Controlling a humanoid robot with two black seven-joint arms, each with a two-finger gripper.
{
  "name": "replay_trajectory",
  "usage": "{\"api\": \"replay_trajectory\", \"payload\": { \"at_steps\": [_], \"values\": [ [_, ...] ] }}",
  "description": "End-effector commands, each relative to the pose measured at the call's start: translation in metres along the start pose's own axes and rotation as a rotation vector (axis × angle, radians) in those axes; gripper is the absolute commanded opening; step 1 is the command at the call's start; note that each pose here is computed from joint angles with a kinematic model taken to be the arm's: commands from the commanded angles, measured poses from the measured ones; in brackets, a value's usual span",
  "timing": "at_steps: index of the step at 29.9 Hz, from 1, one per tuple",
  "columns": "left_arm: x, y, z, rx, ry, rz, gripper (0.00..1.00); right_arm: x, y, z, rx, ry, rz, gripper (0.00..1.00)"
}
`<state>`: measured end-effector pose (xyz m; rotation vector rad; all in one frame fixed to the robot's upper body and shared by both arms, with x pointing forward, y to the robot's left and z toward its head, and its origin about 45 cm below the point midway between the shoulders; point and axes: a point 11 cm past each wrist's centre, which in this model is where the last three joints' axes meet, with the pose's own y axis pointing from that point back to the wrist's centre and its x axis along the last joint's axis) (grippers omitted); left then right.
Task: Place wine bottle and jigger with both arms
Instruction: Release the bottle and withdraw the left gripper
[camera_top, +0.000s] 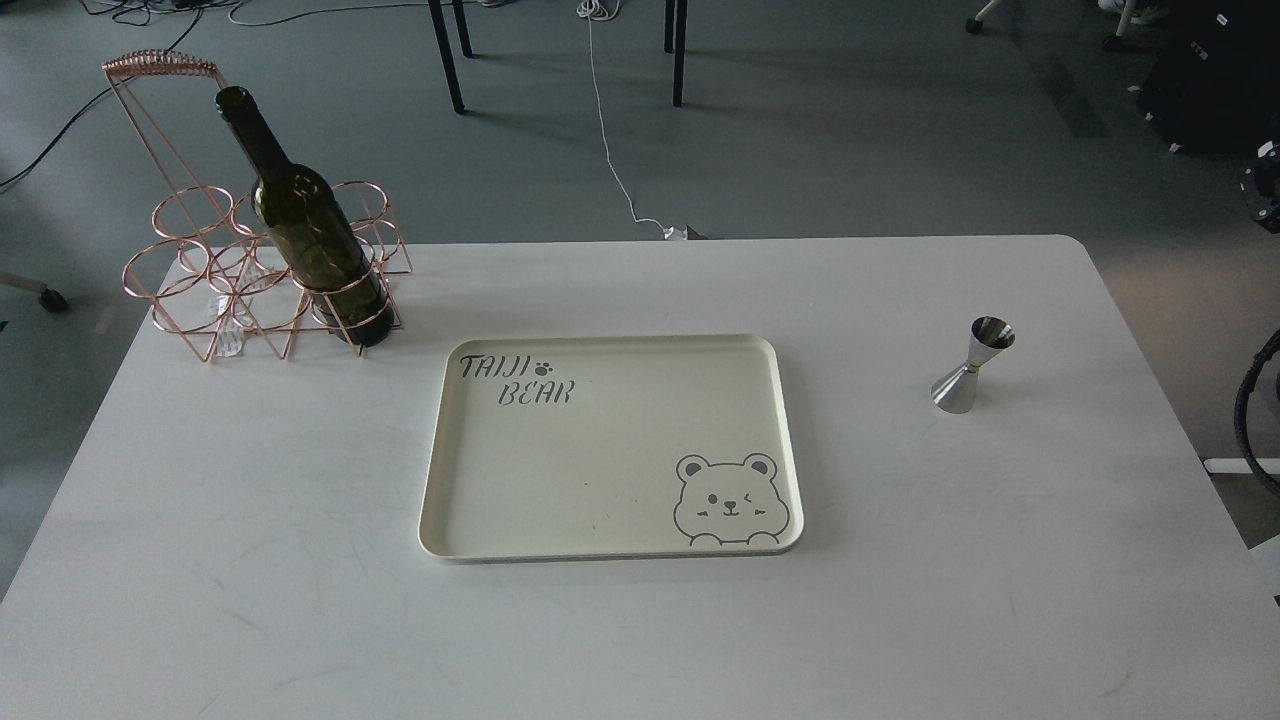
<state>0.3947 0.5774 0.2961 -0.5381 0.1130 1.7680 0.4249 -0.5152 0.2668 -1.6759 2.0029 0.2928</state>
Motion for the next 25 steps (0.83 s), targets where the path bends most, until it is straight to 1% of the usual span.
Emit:
{"api": "replay_trajectory", "payload": {
  "at_steps": [1,8,12,19,25],
  "values": [
    [0.013,0.019,-0.030,0.030,0.073,0.055,0.99,0.004,0.008,0.019,-0.040,-0.026,0.016,0.99],
    [0.032,0.047,-0.063,0.047,0.182,0.142,0.99,0.011,0.022,0.045,-0.089,-0.066,0.036,0.99],
    [0.031,0.056,-0.080,0.059,0.216,0.159,0.99,0.013,0.032,0.061,-0.101,-0.114,0.043,0.99],
    [0.022,0.058,-0.095,0.075,0.241,0.151,0.99,0.016,0.038,0.066,-0.100,-0.143,0.039,0.99],
    [0.017,0.053,-0.094,0.073,0.238,0.135,0.99,0.012,0.038,0.069,-0.112,-0.143,0.016,0.99]
  ]
}}
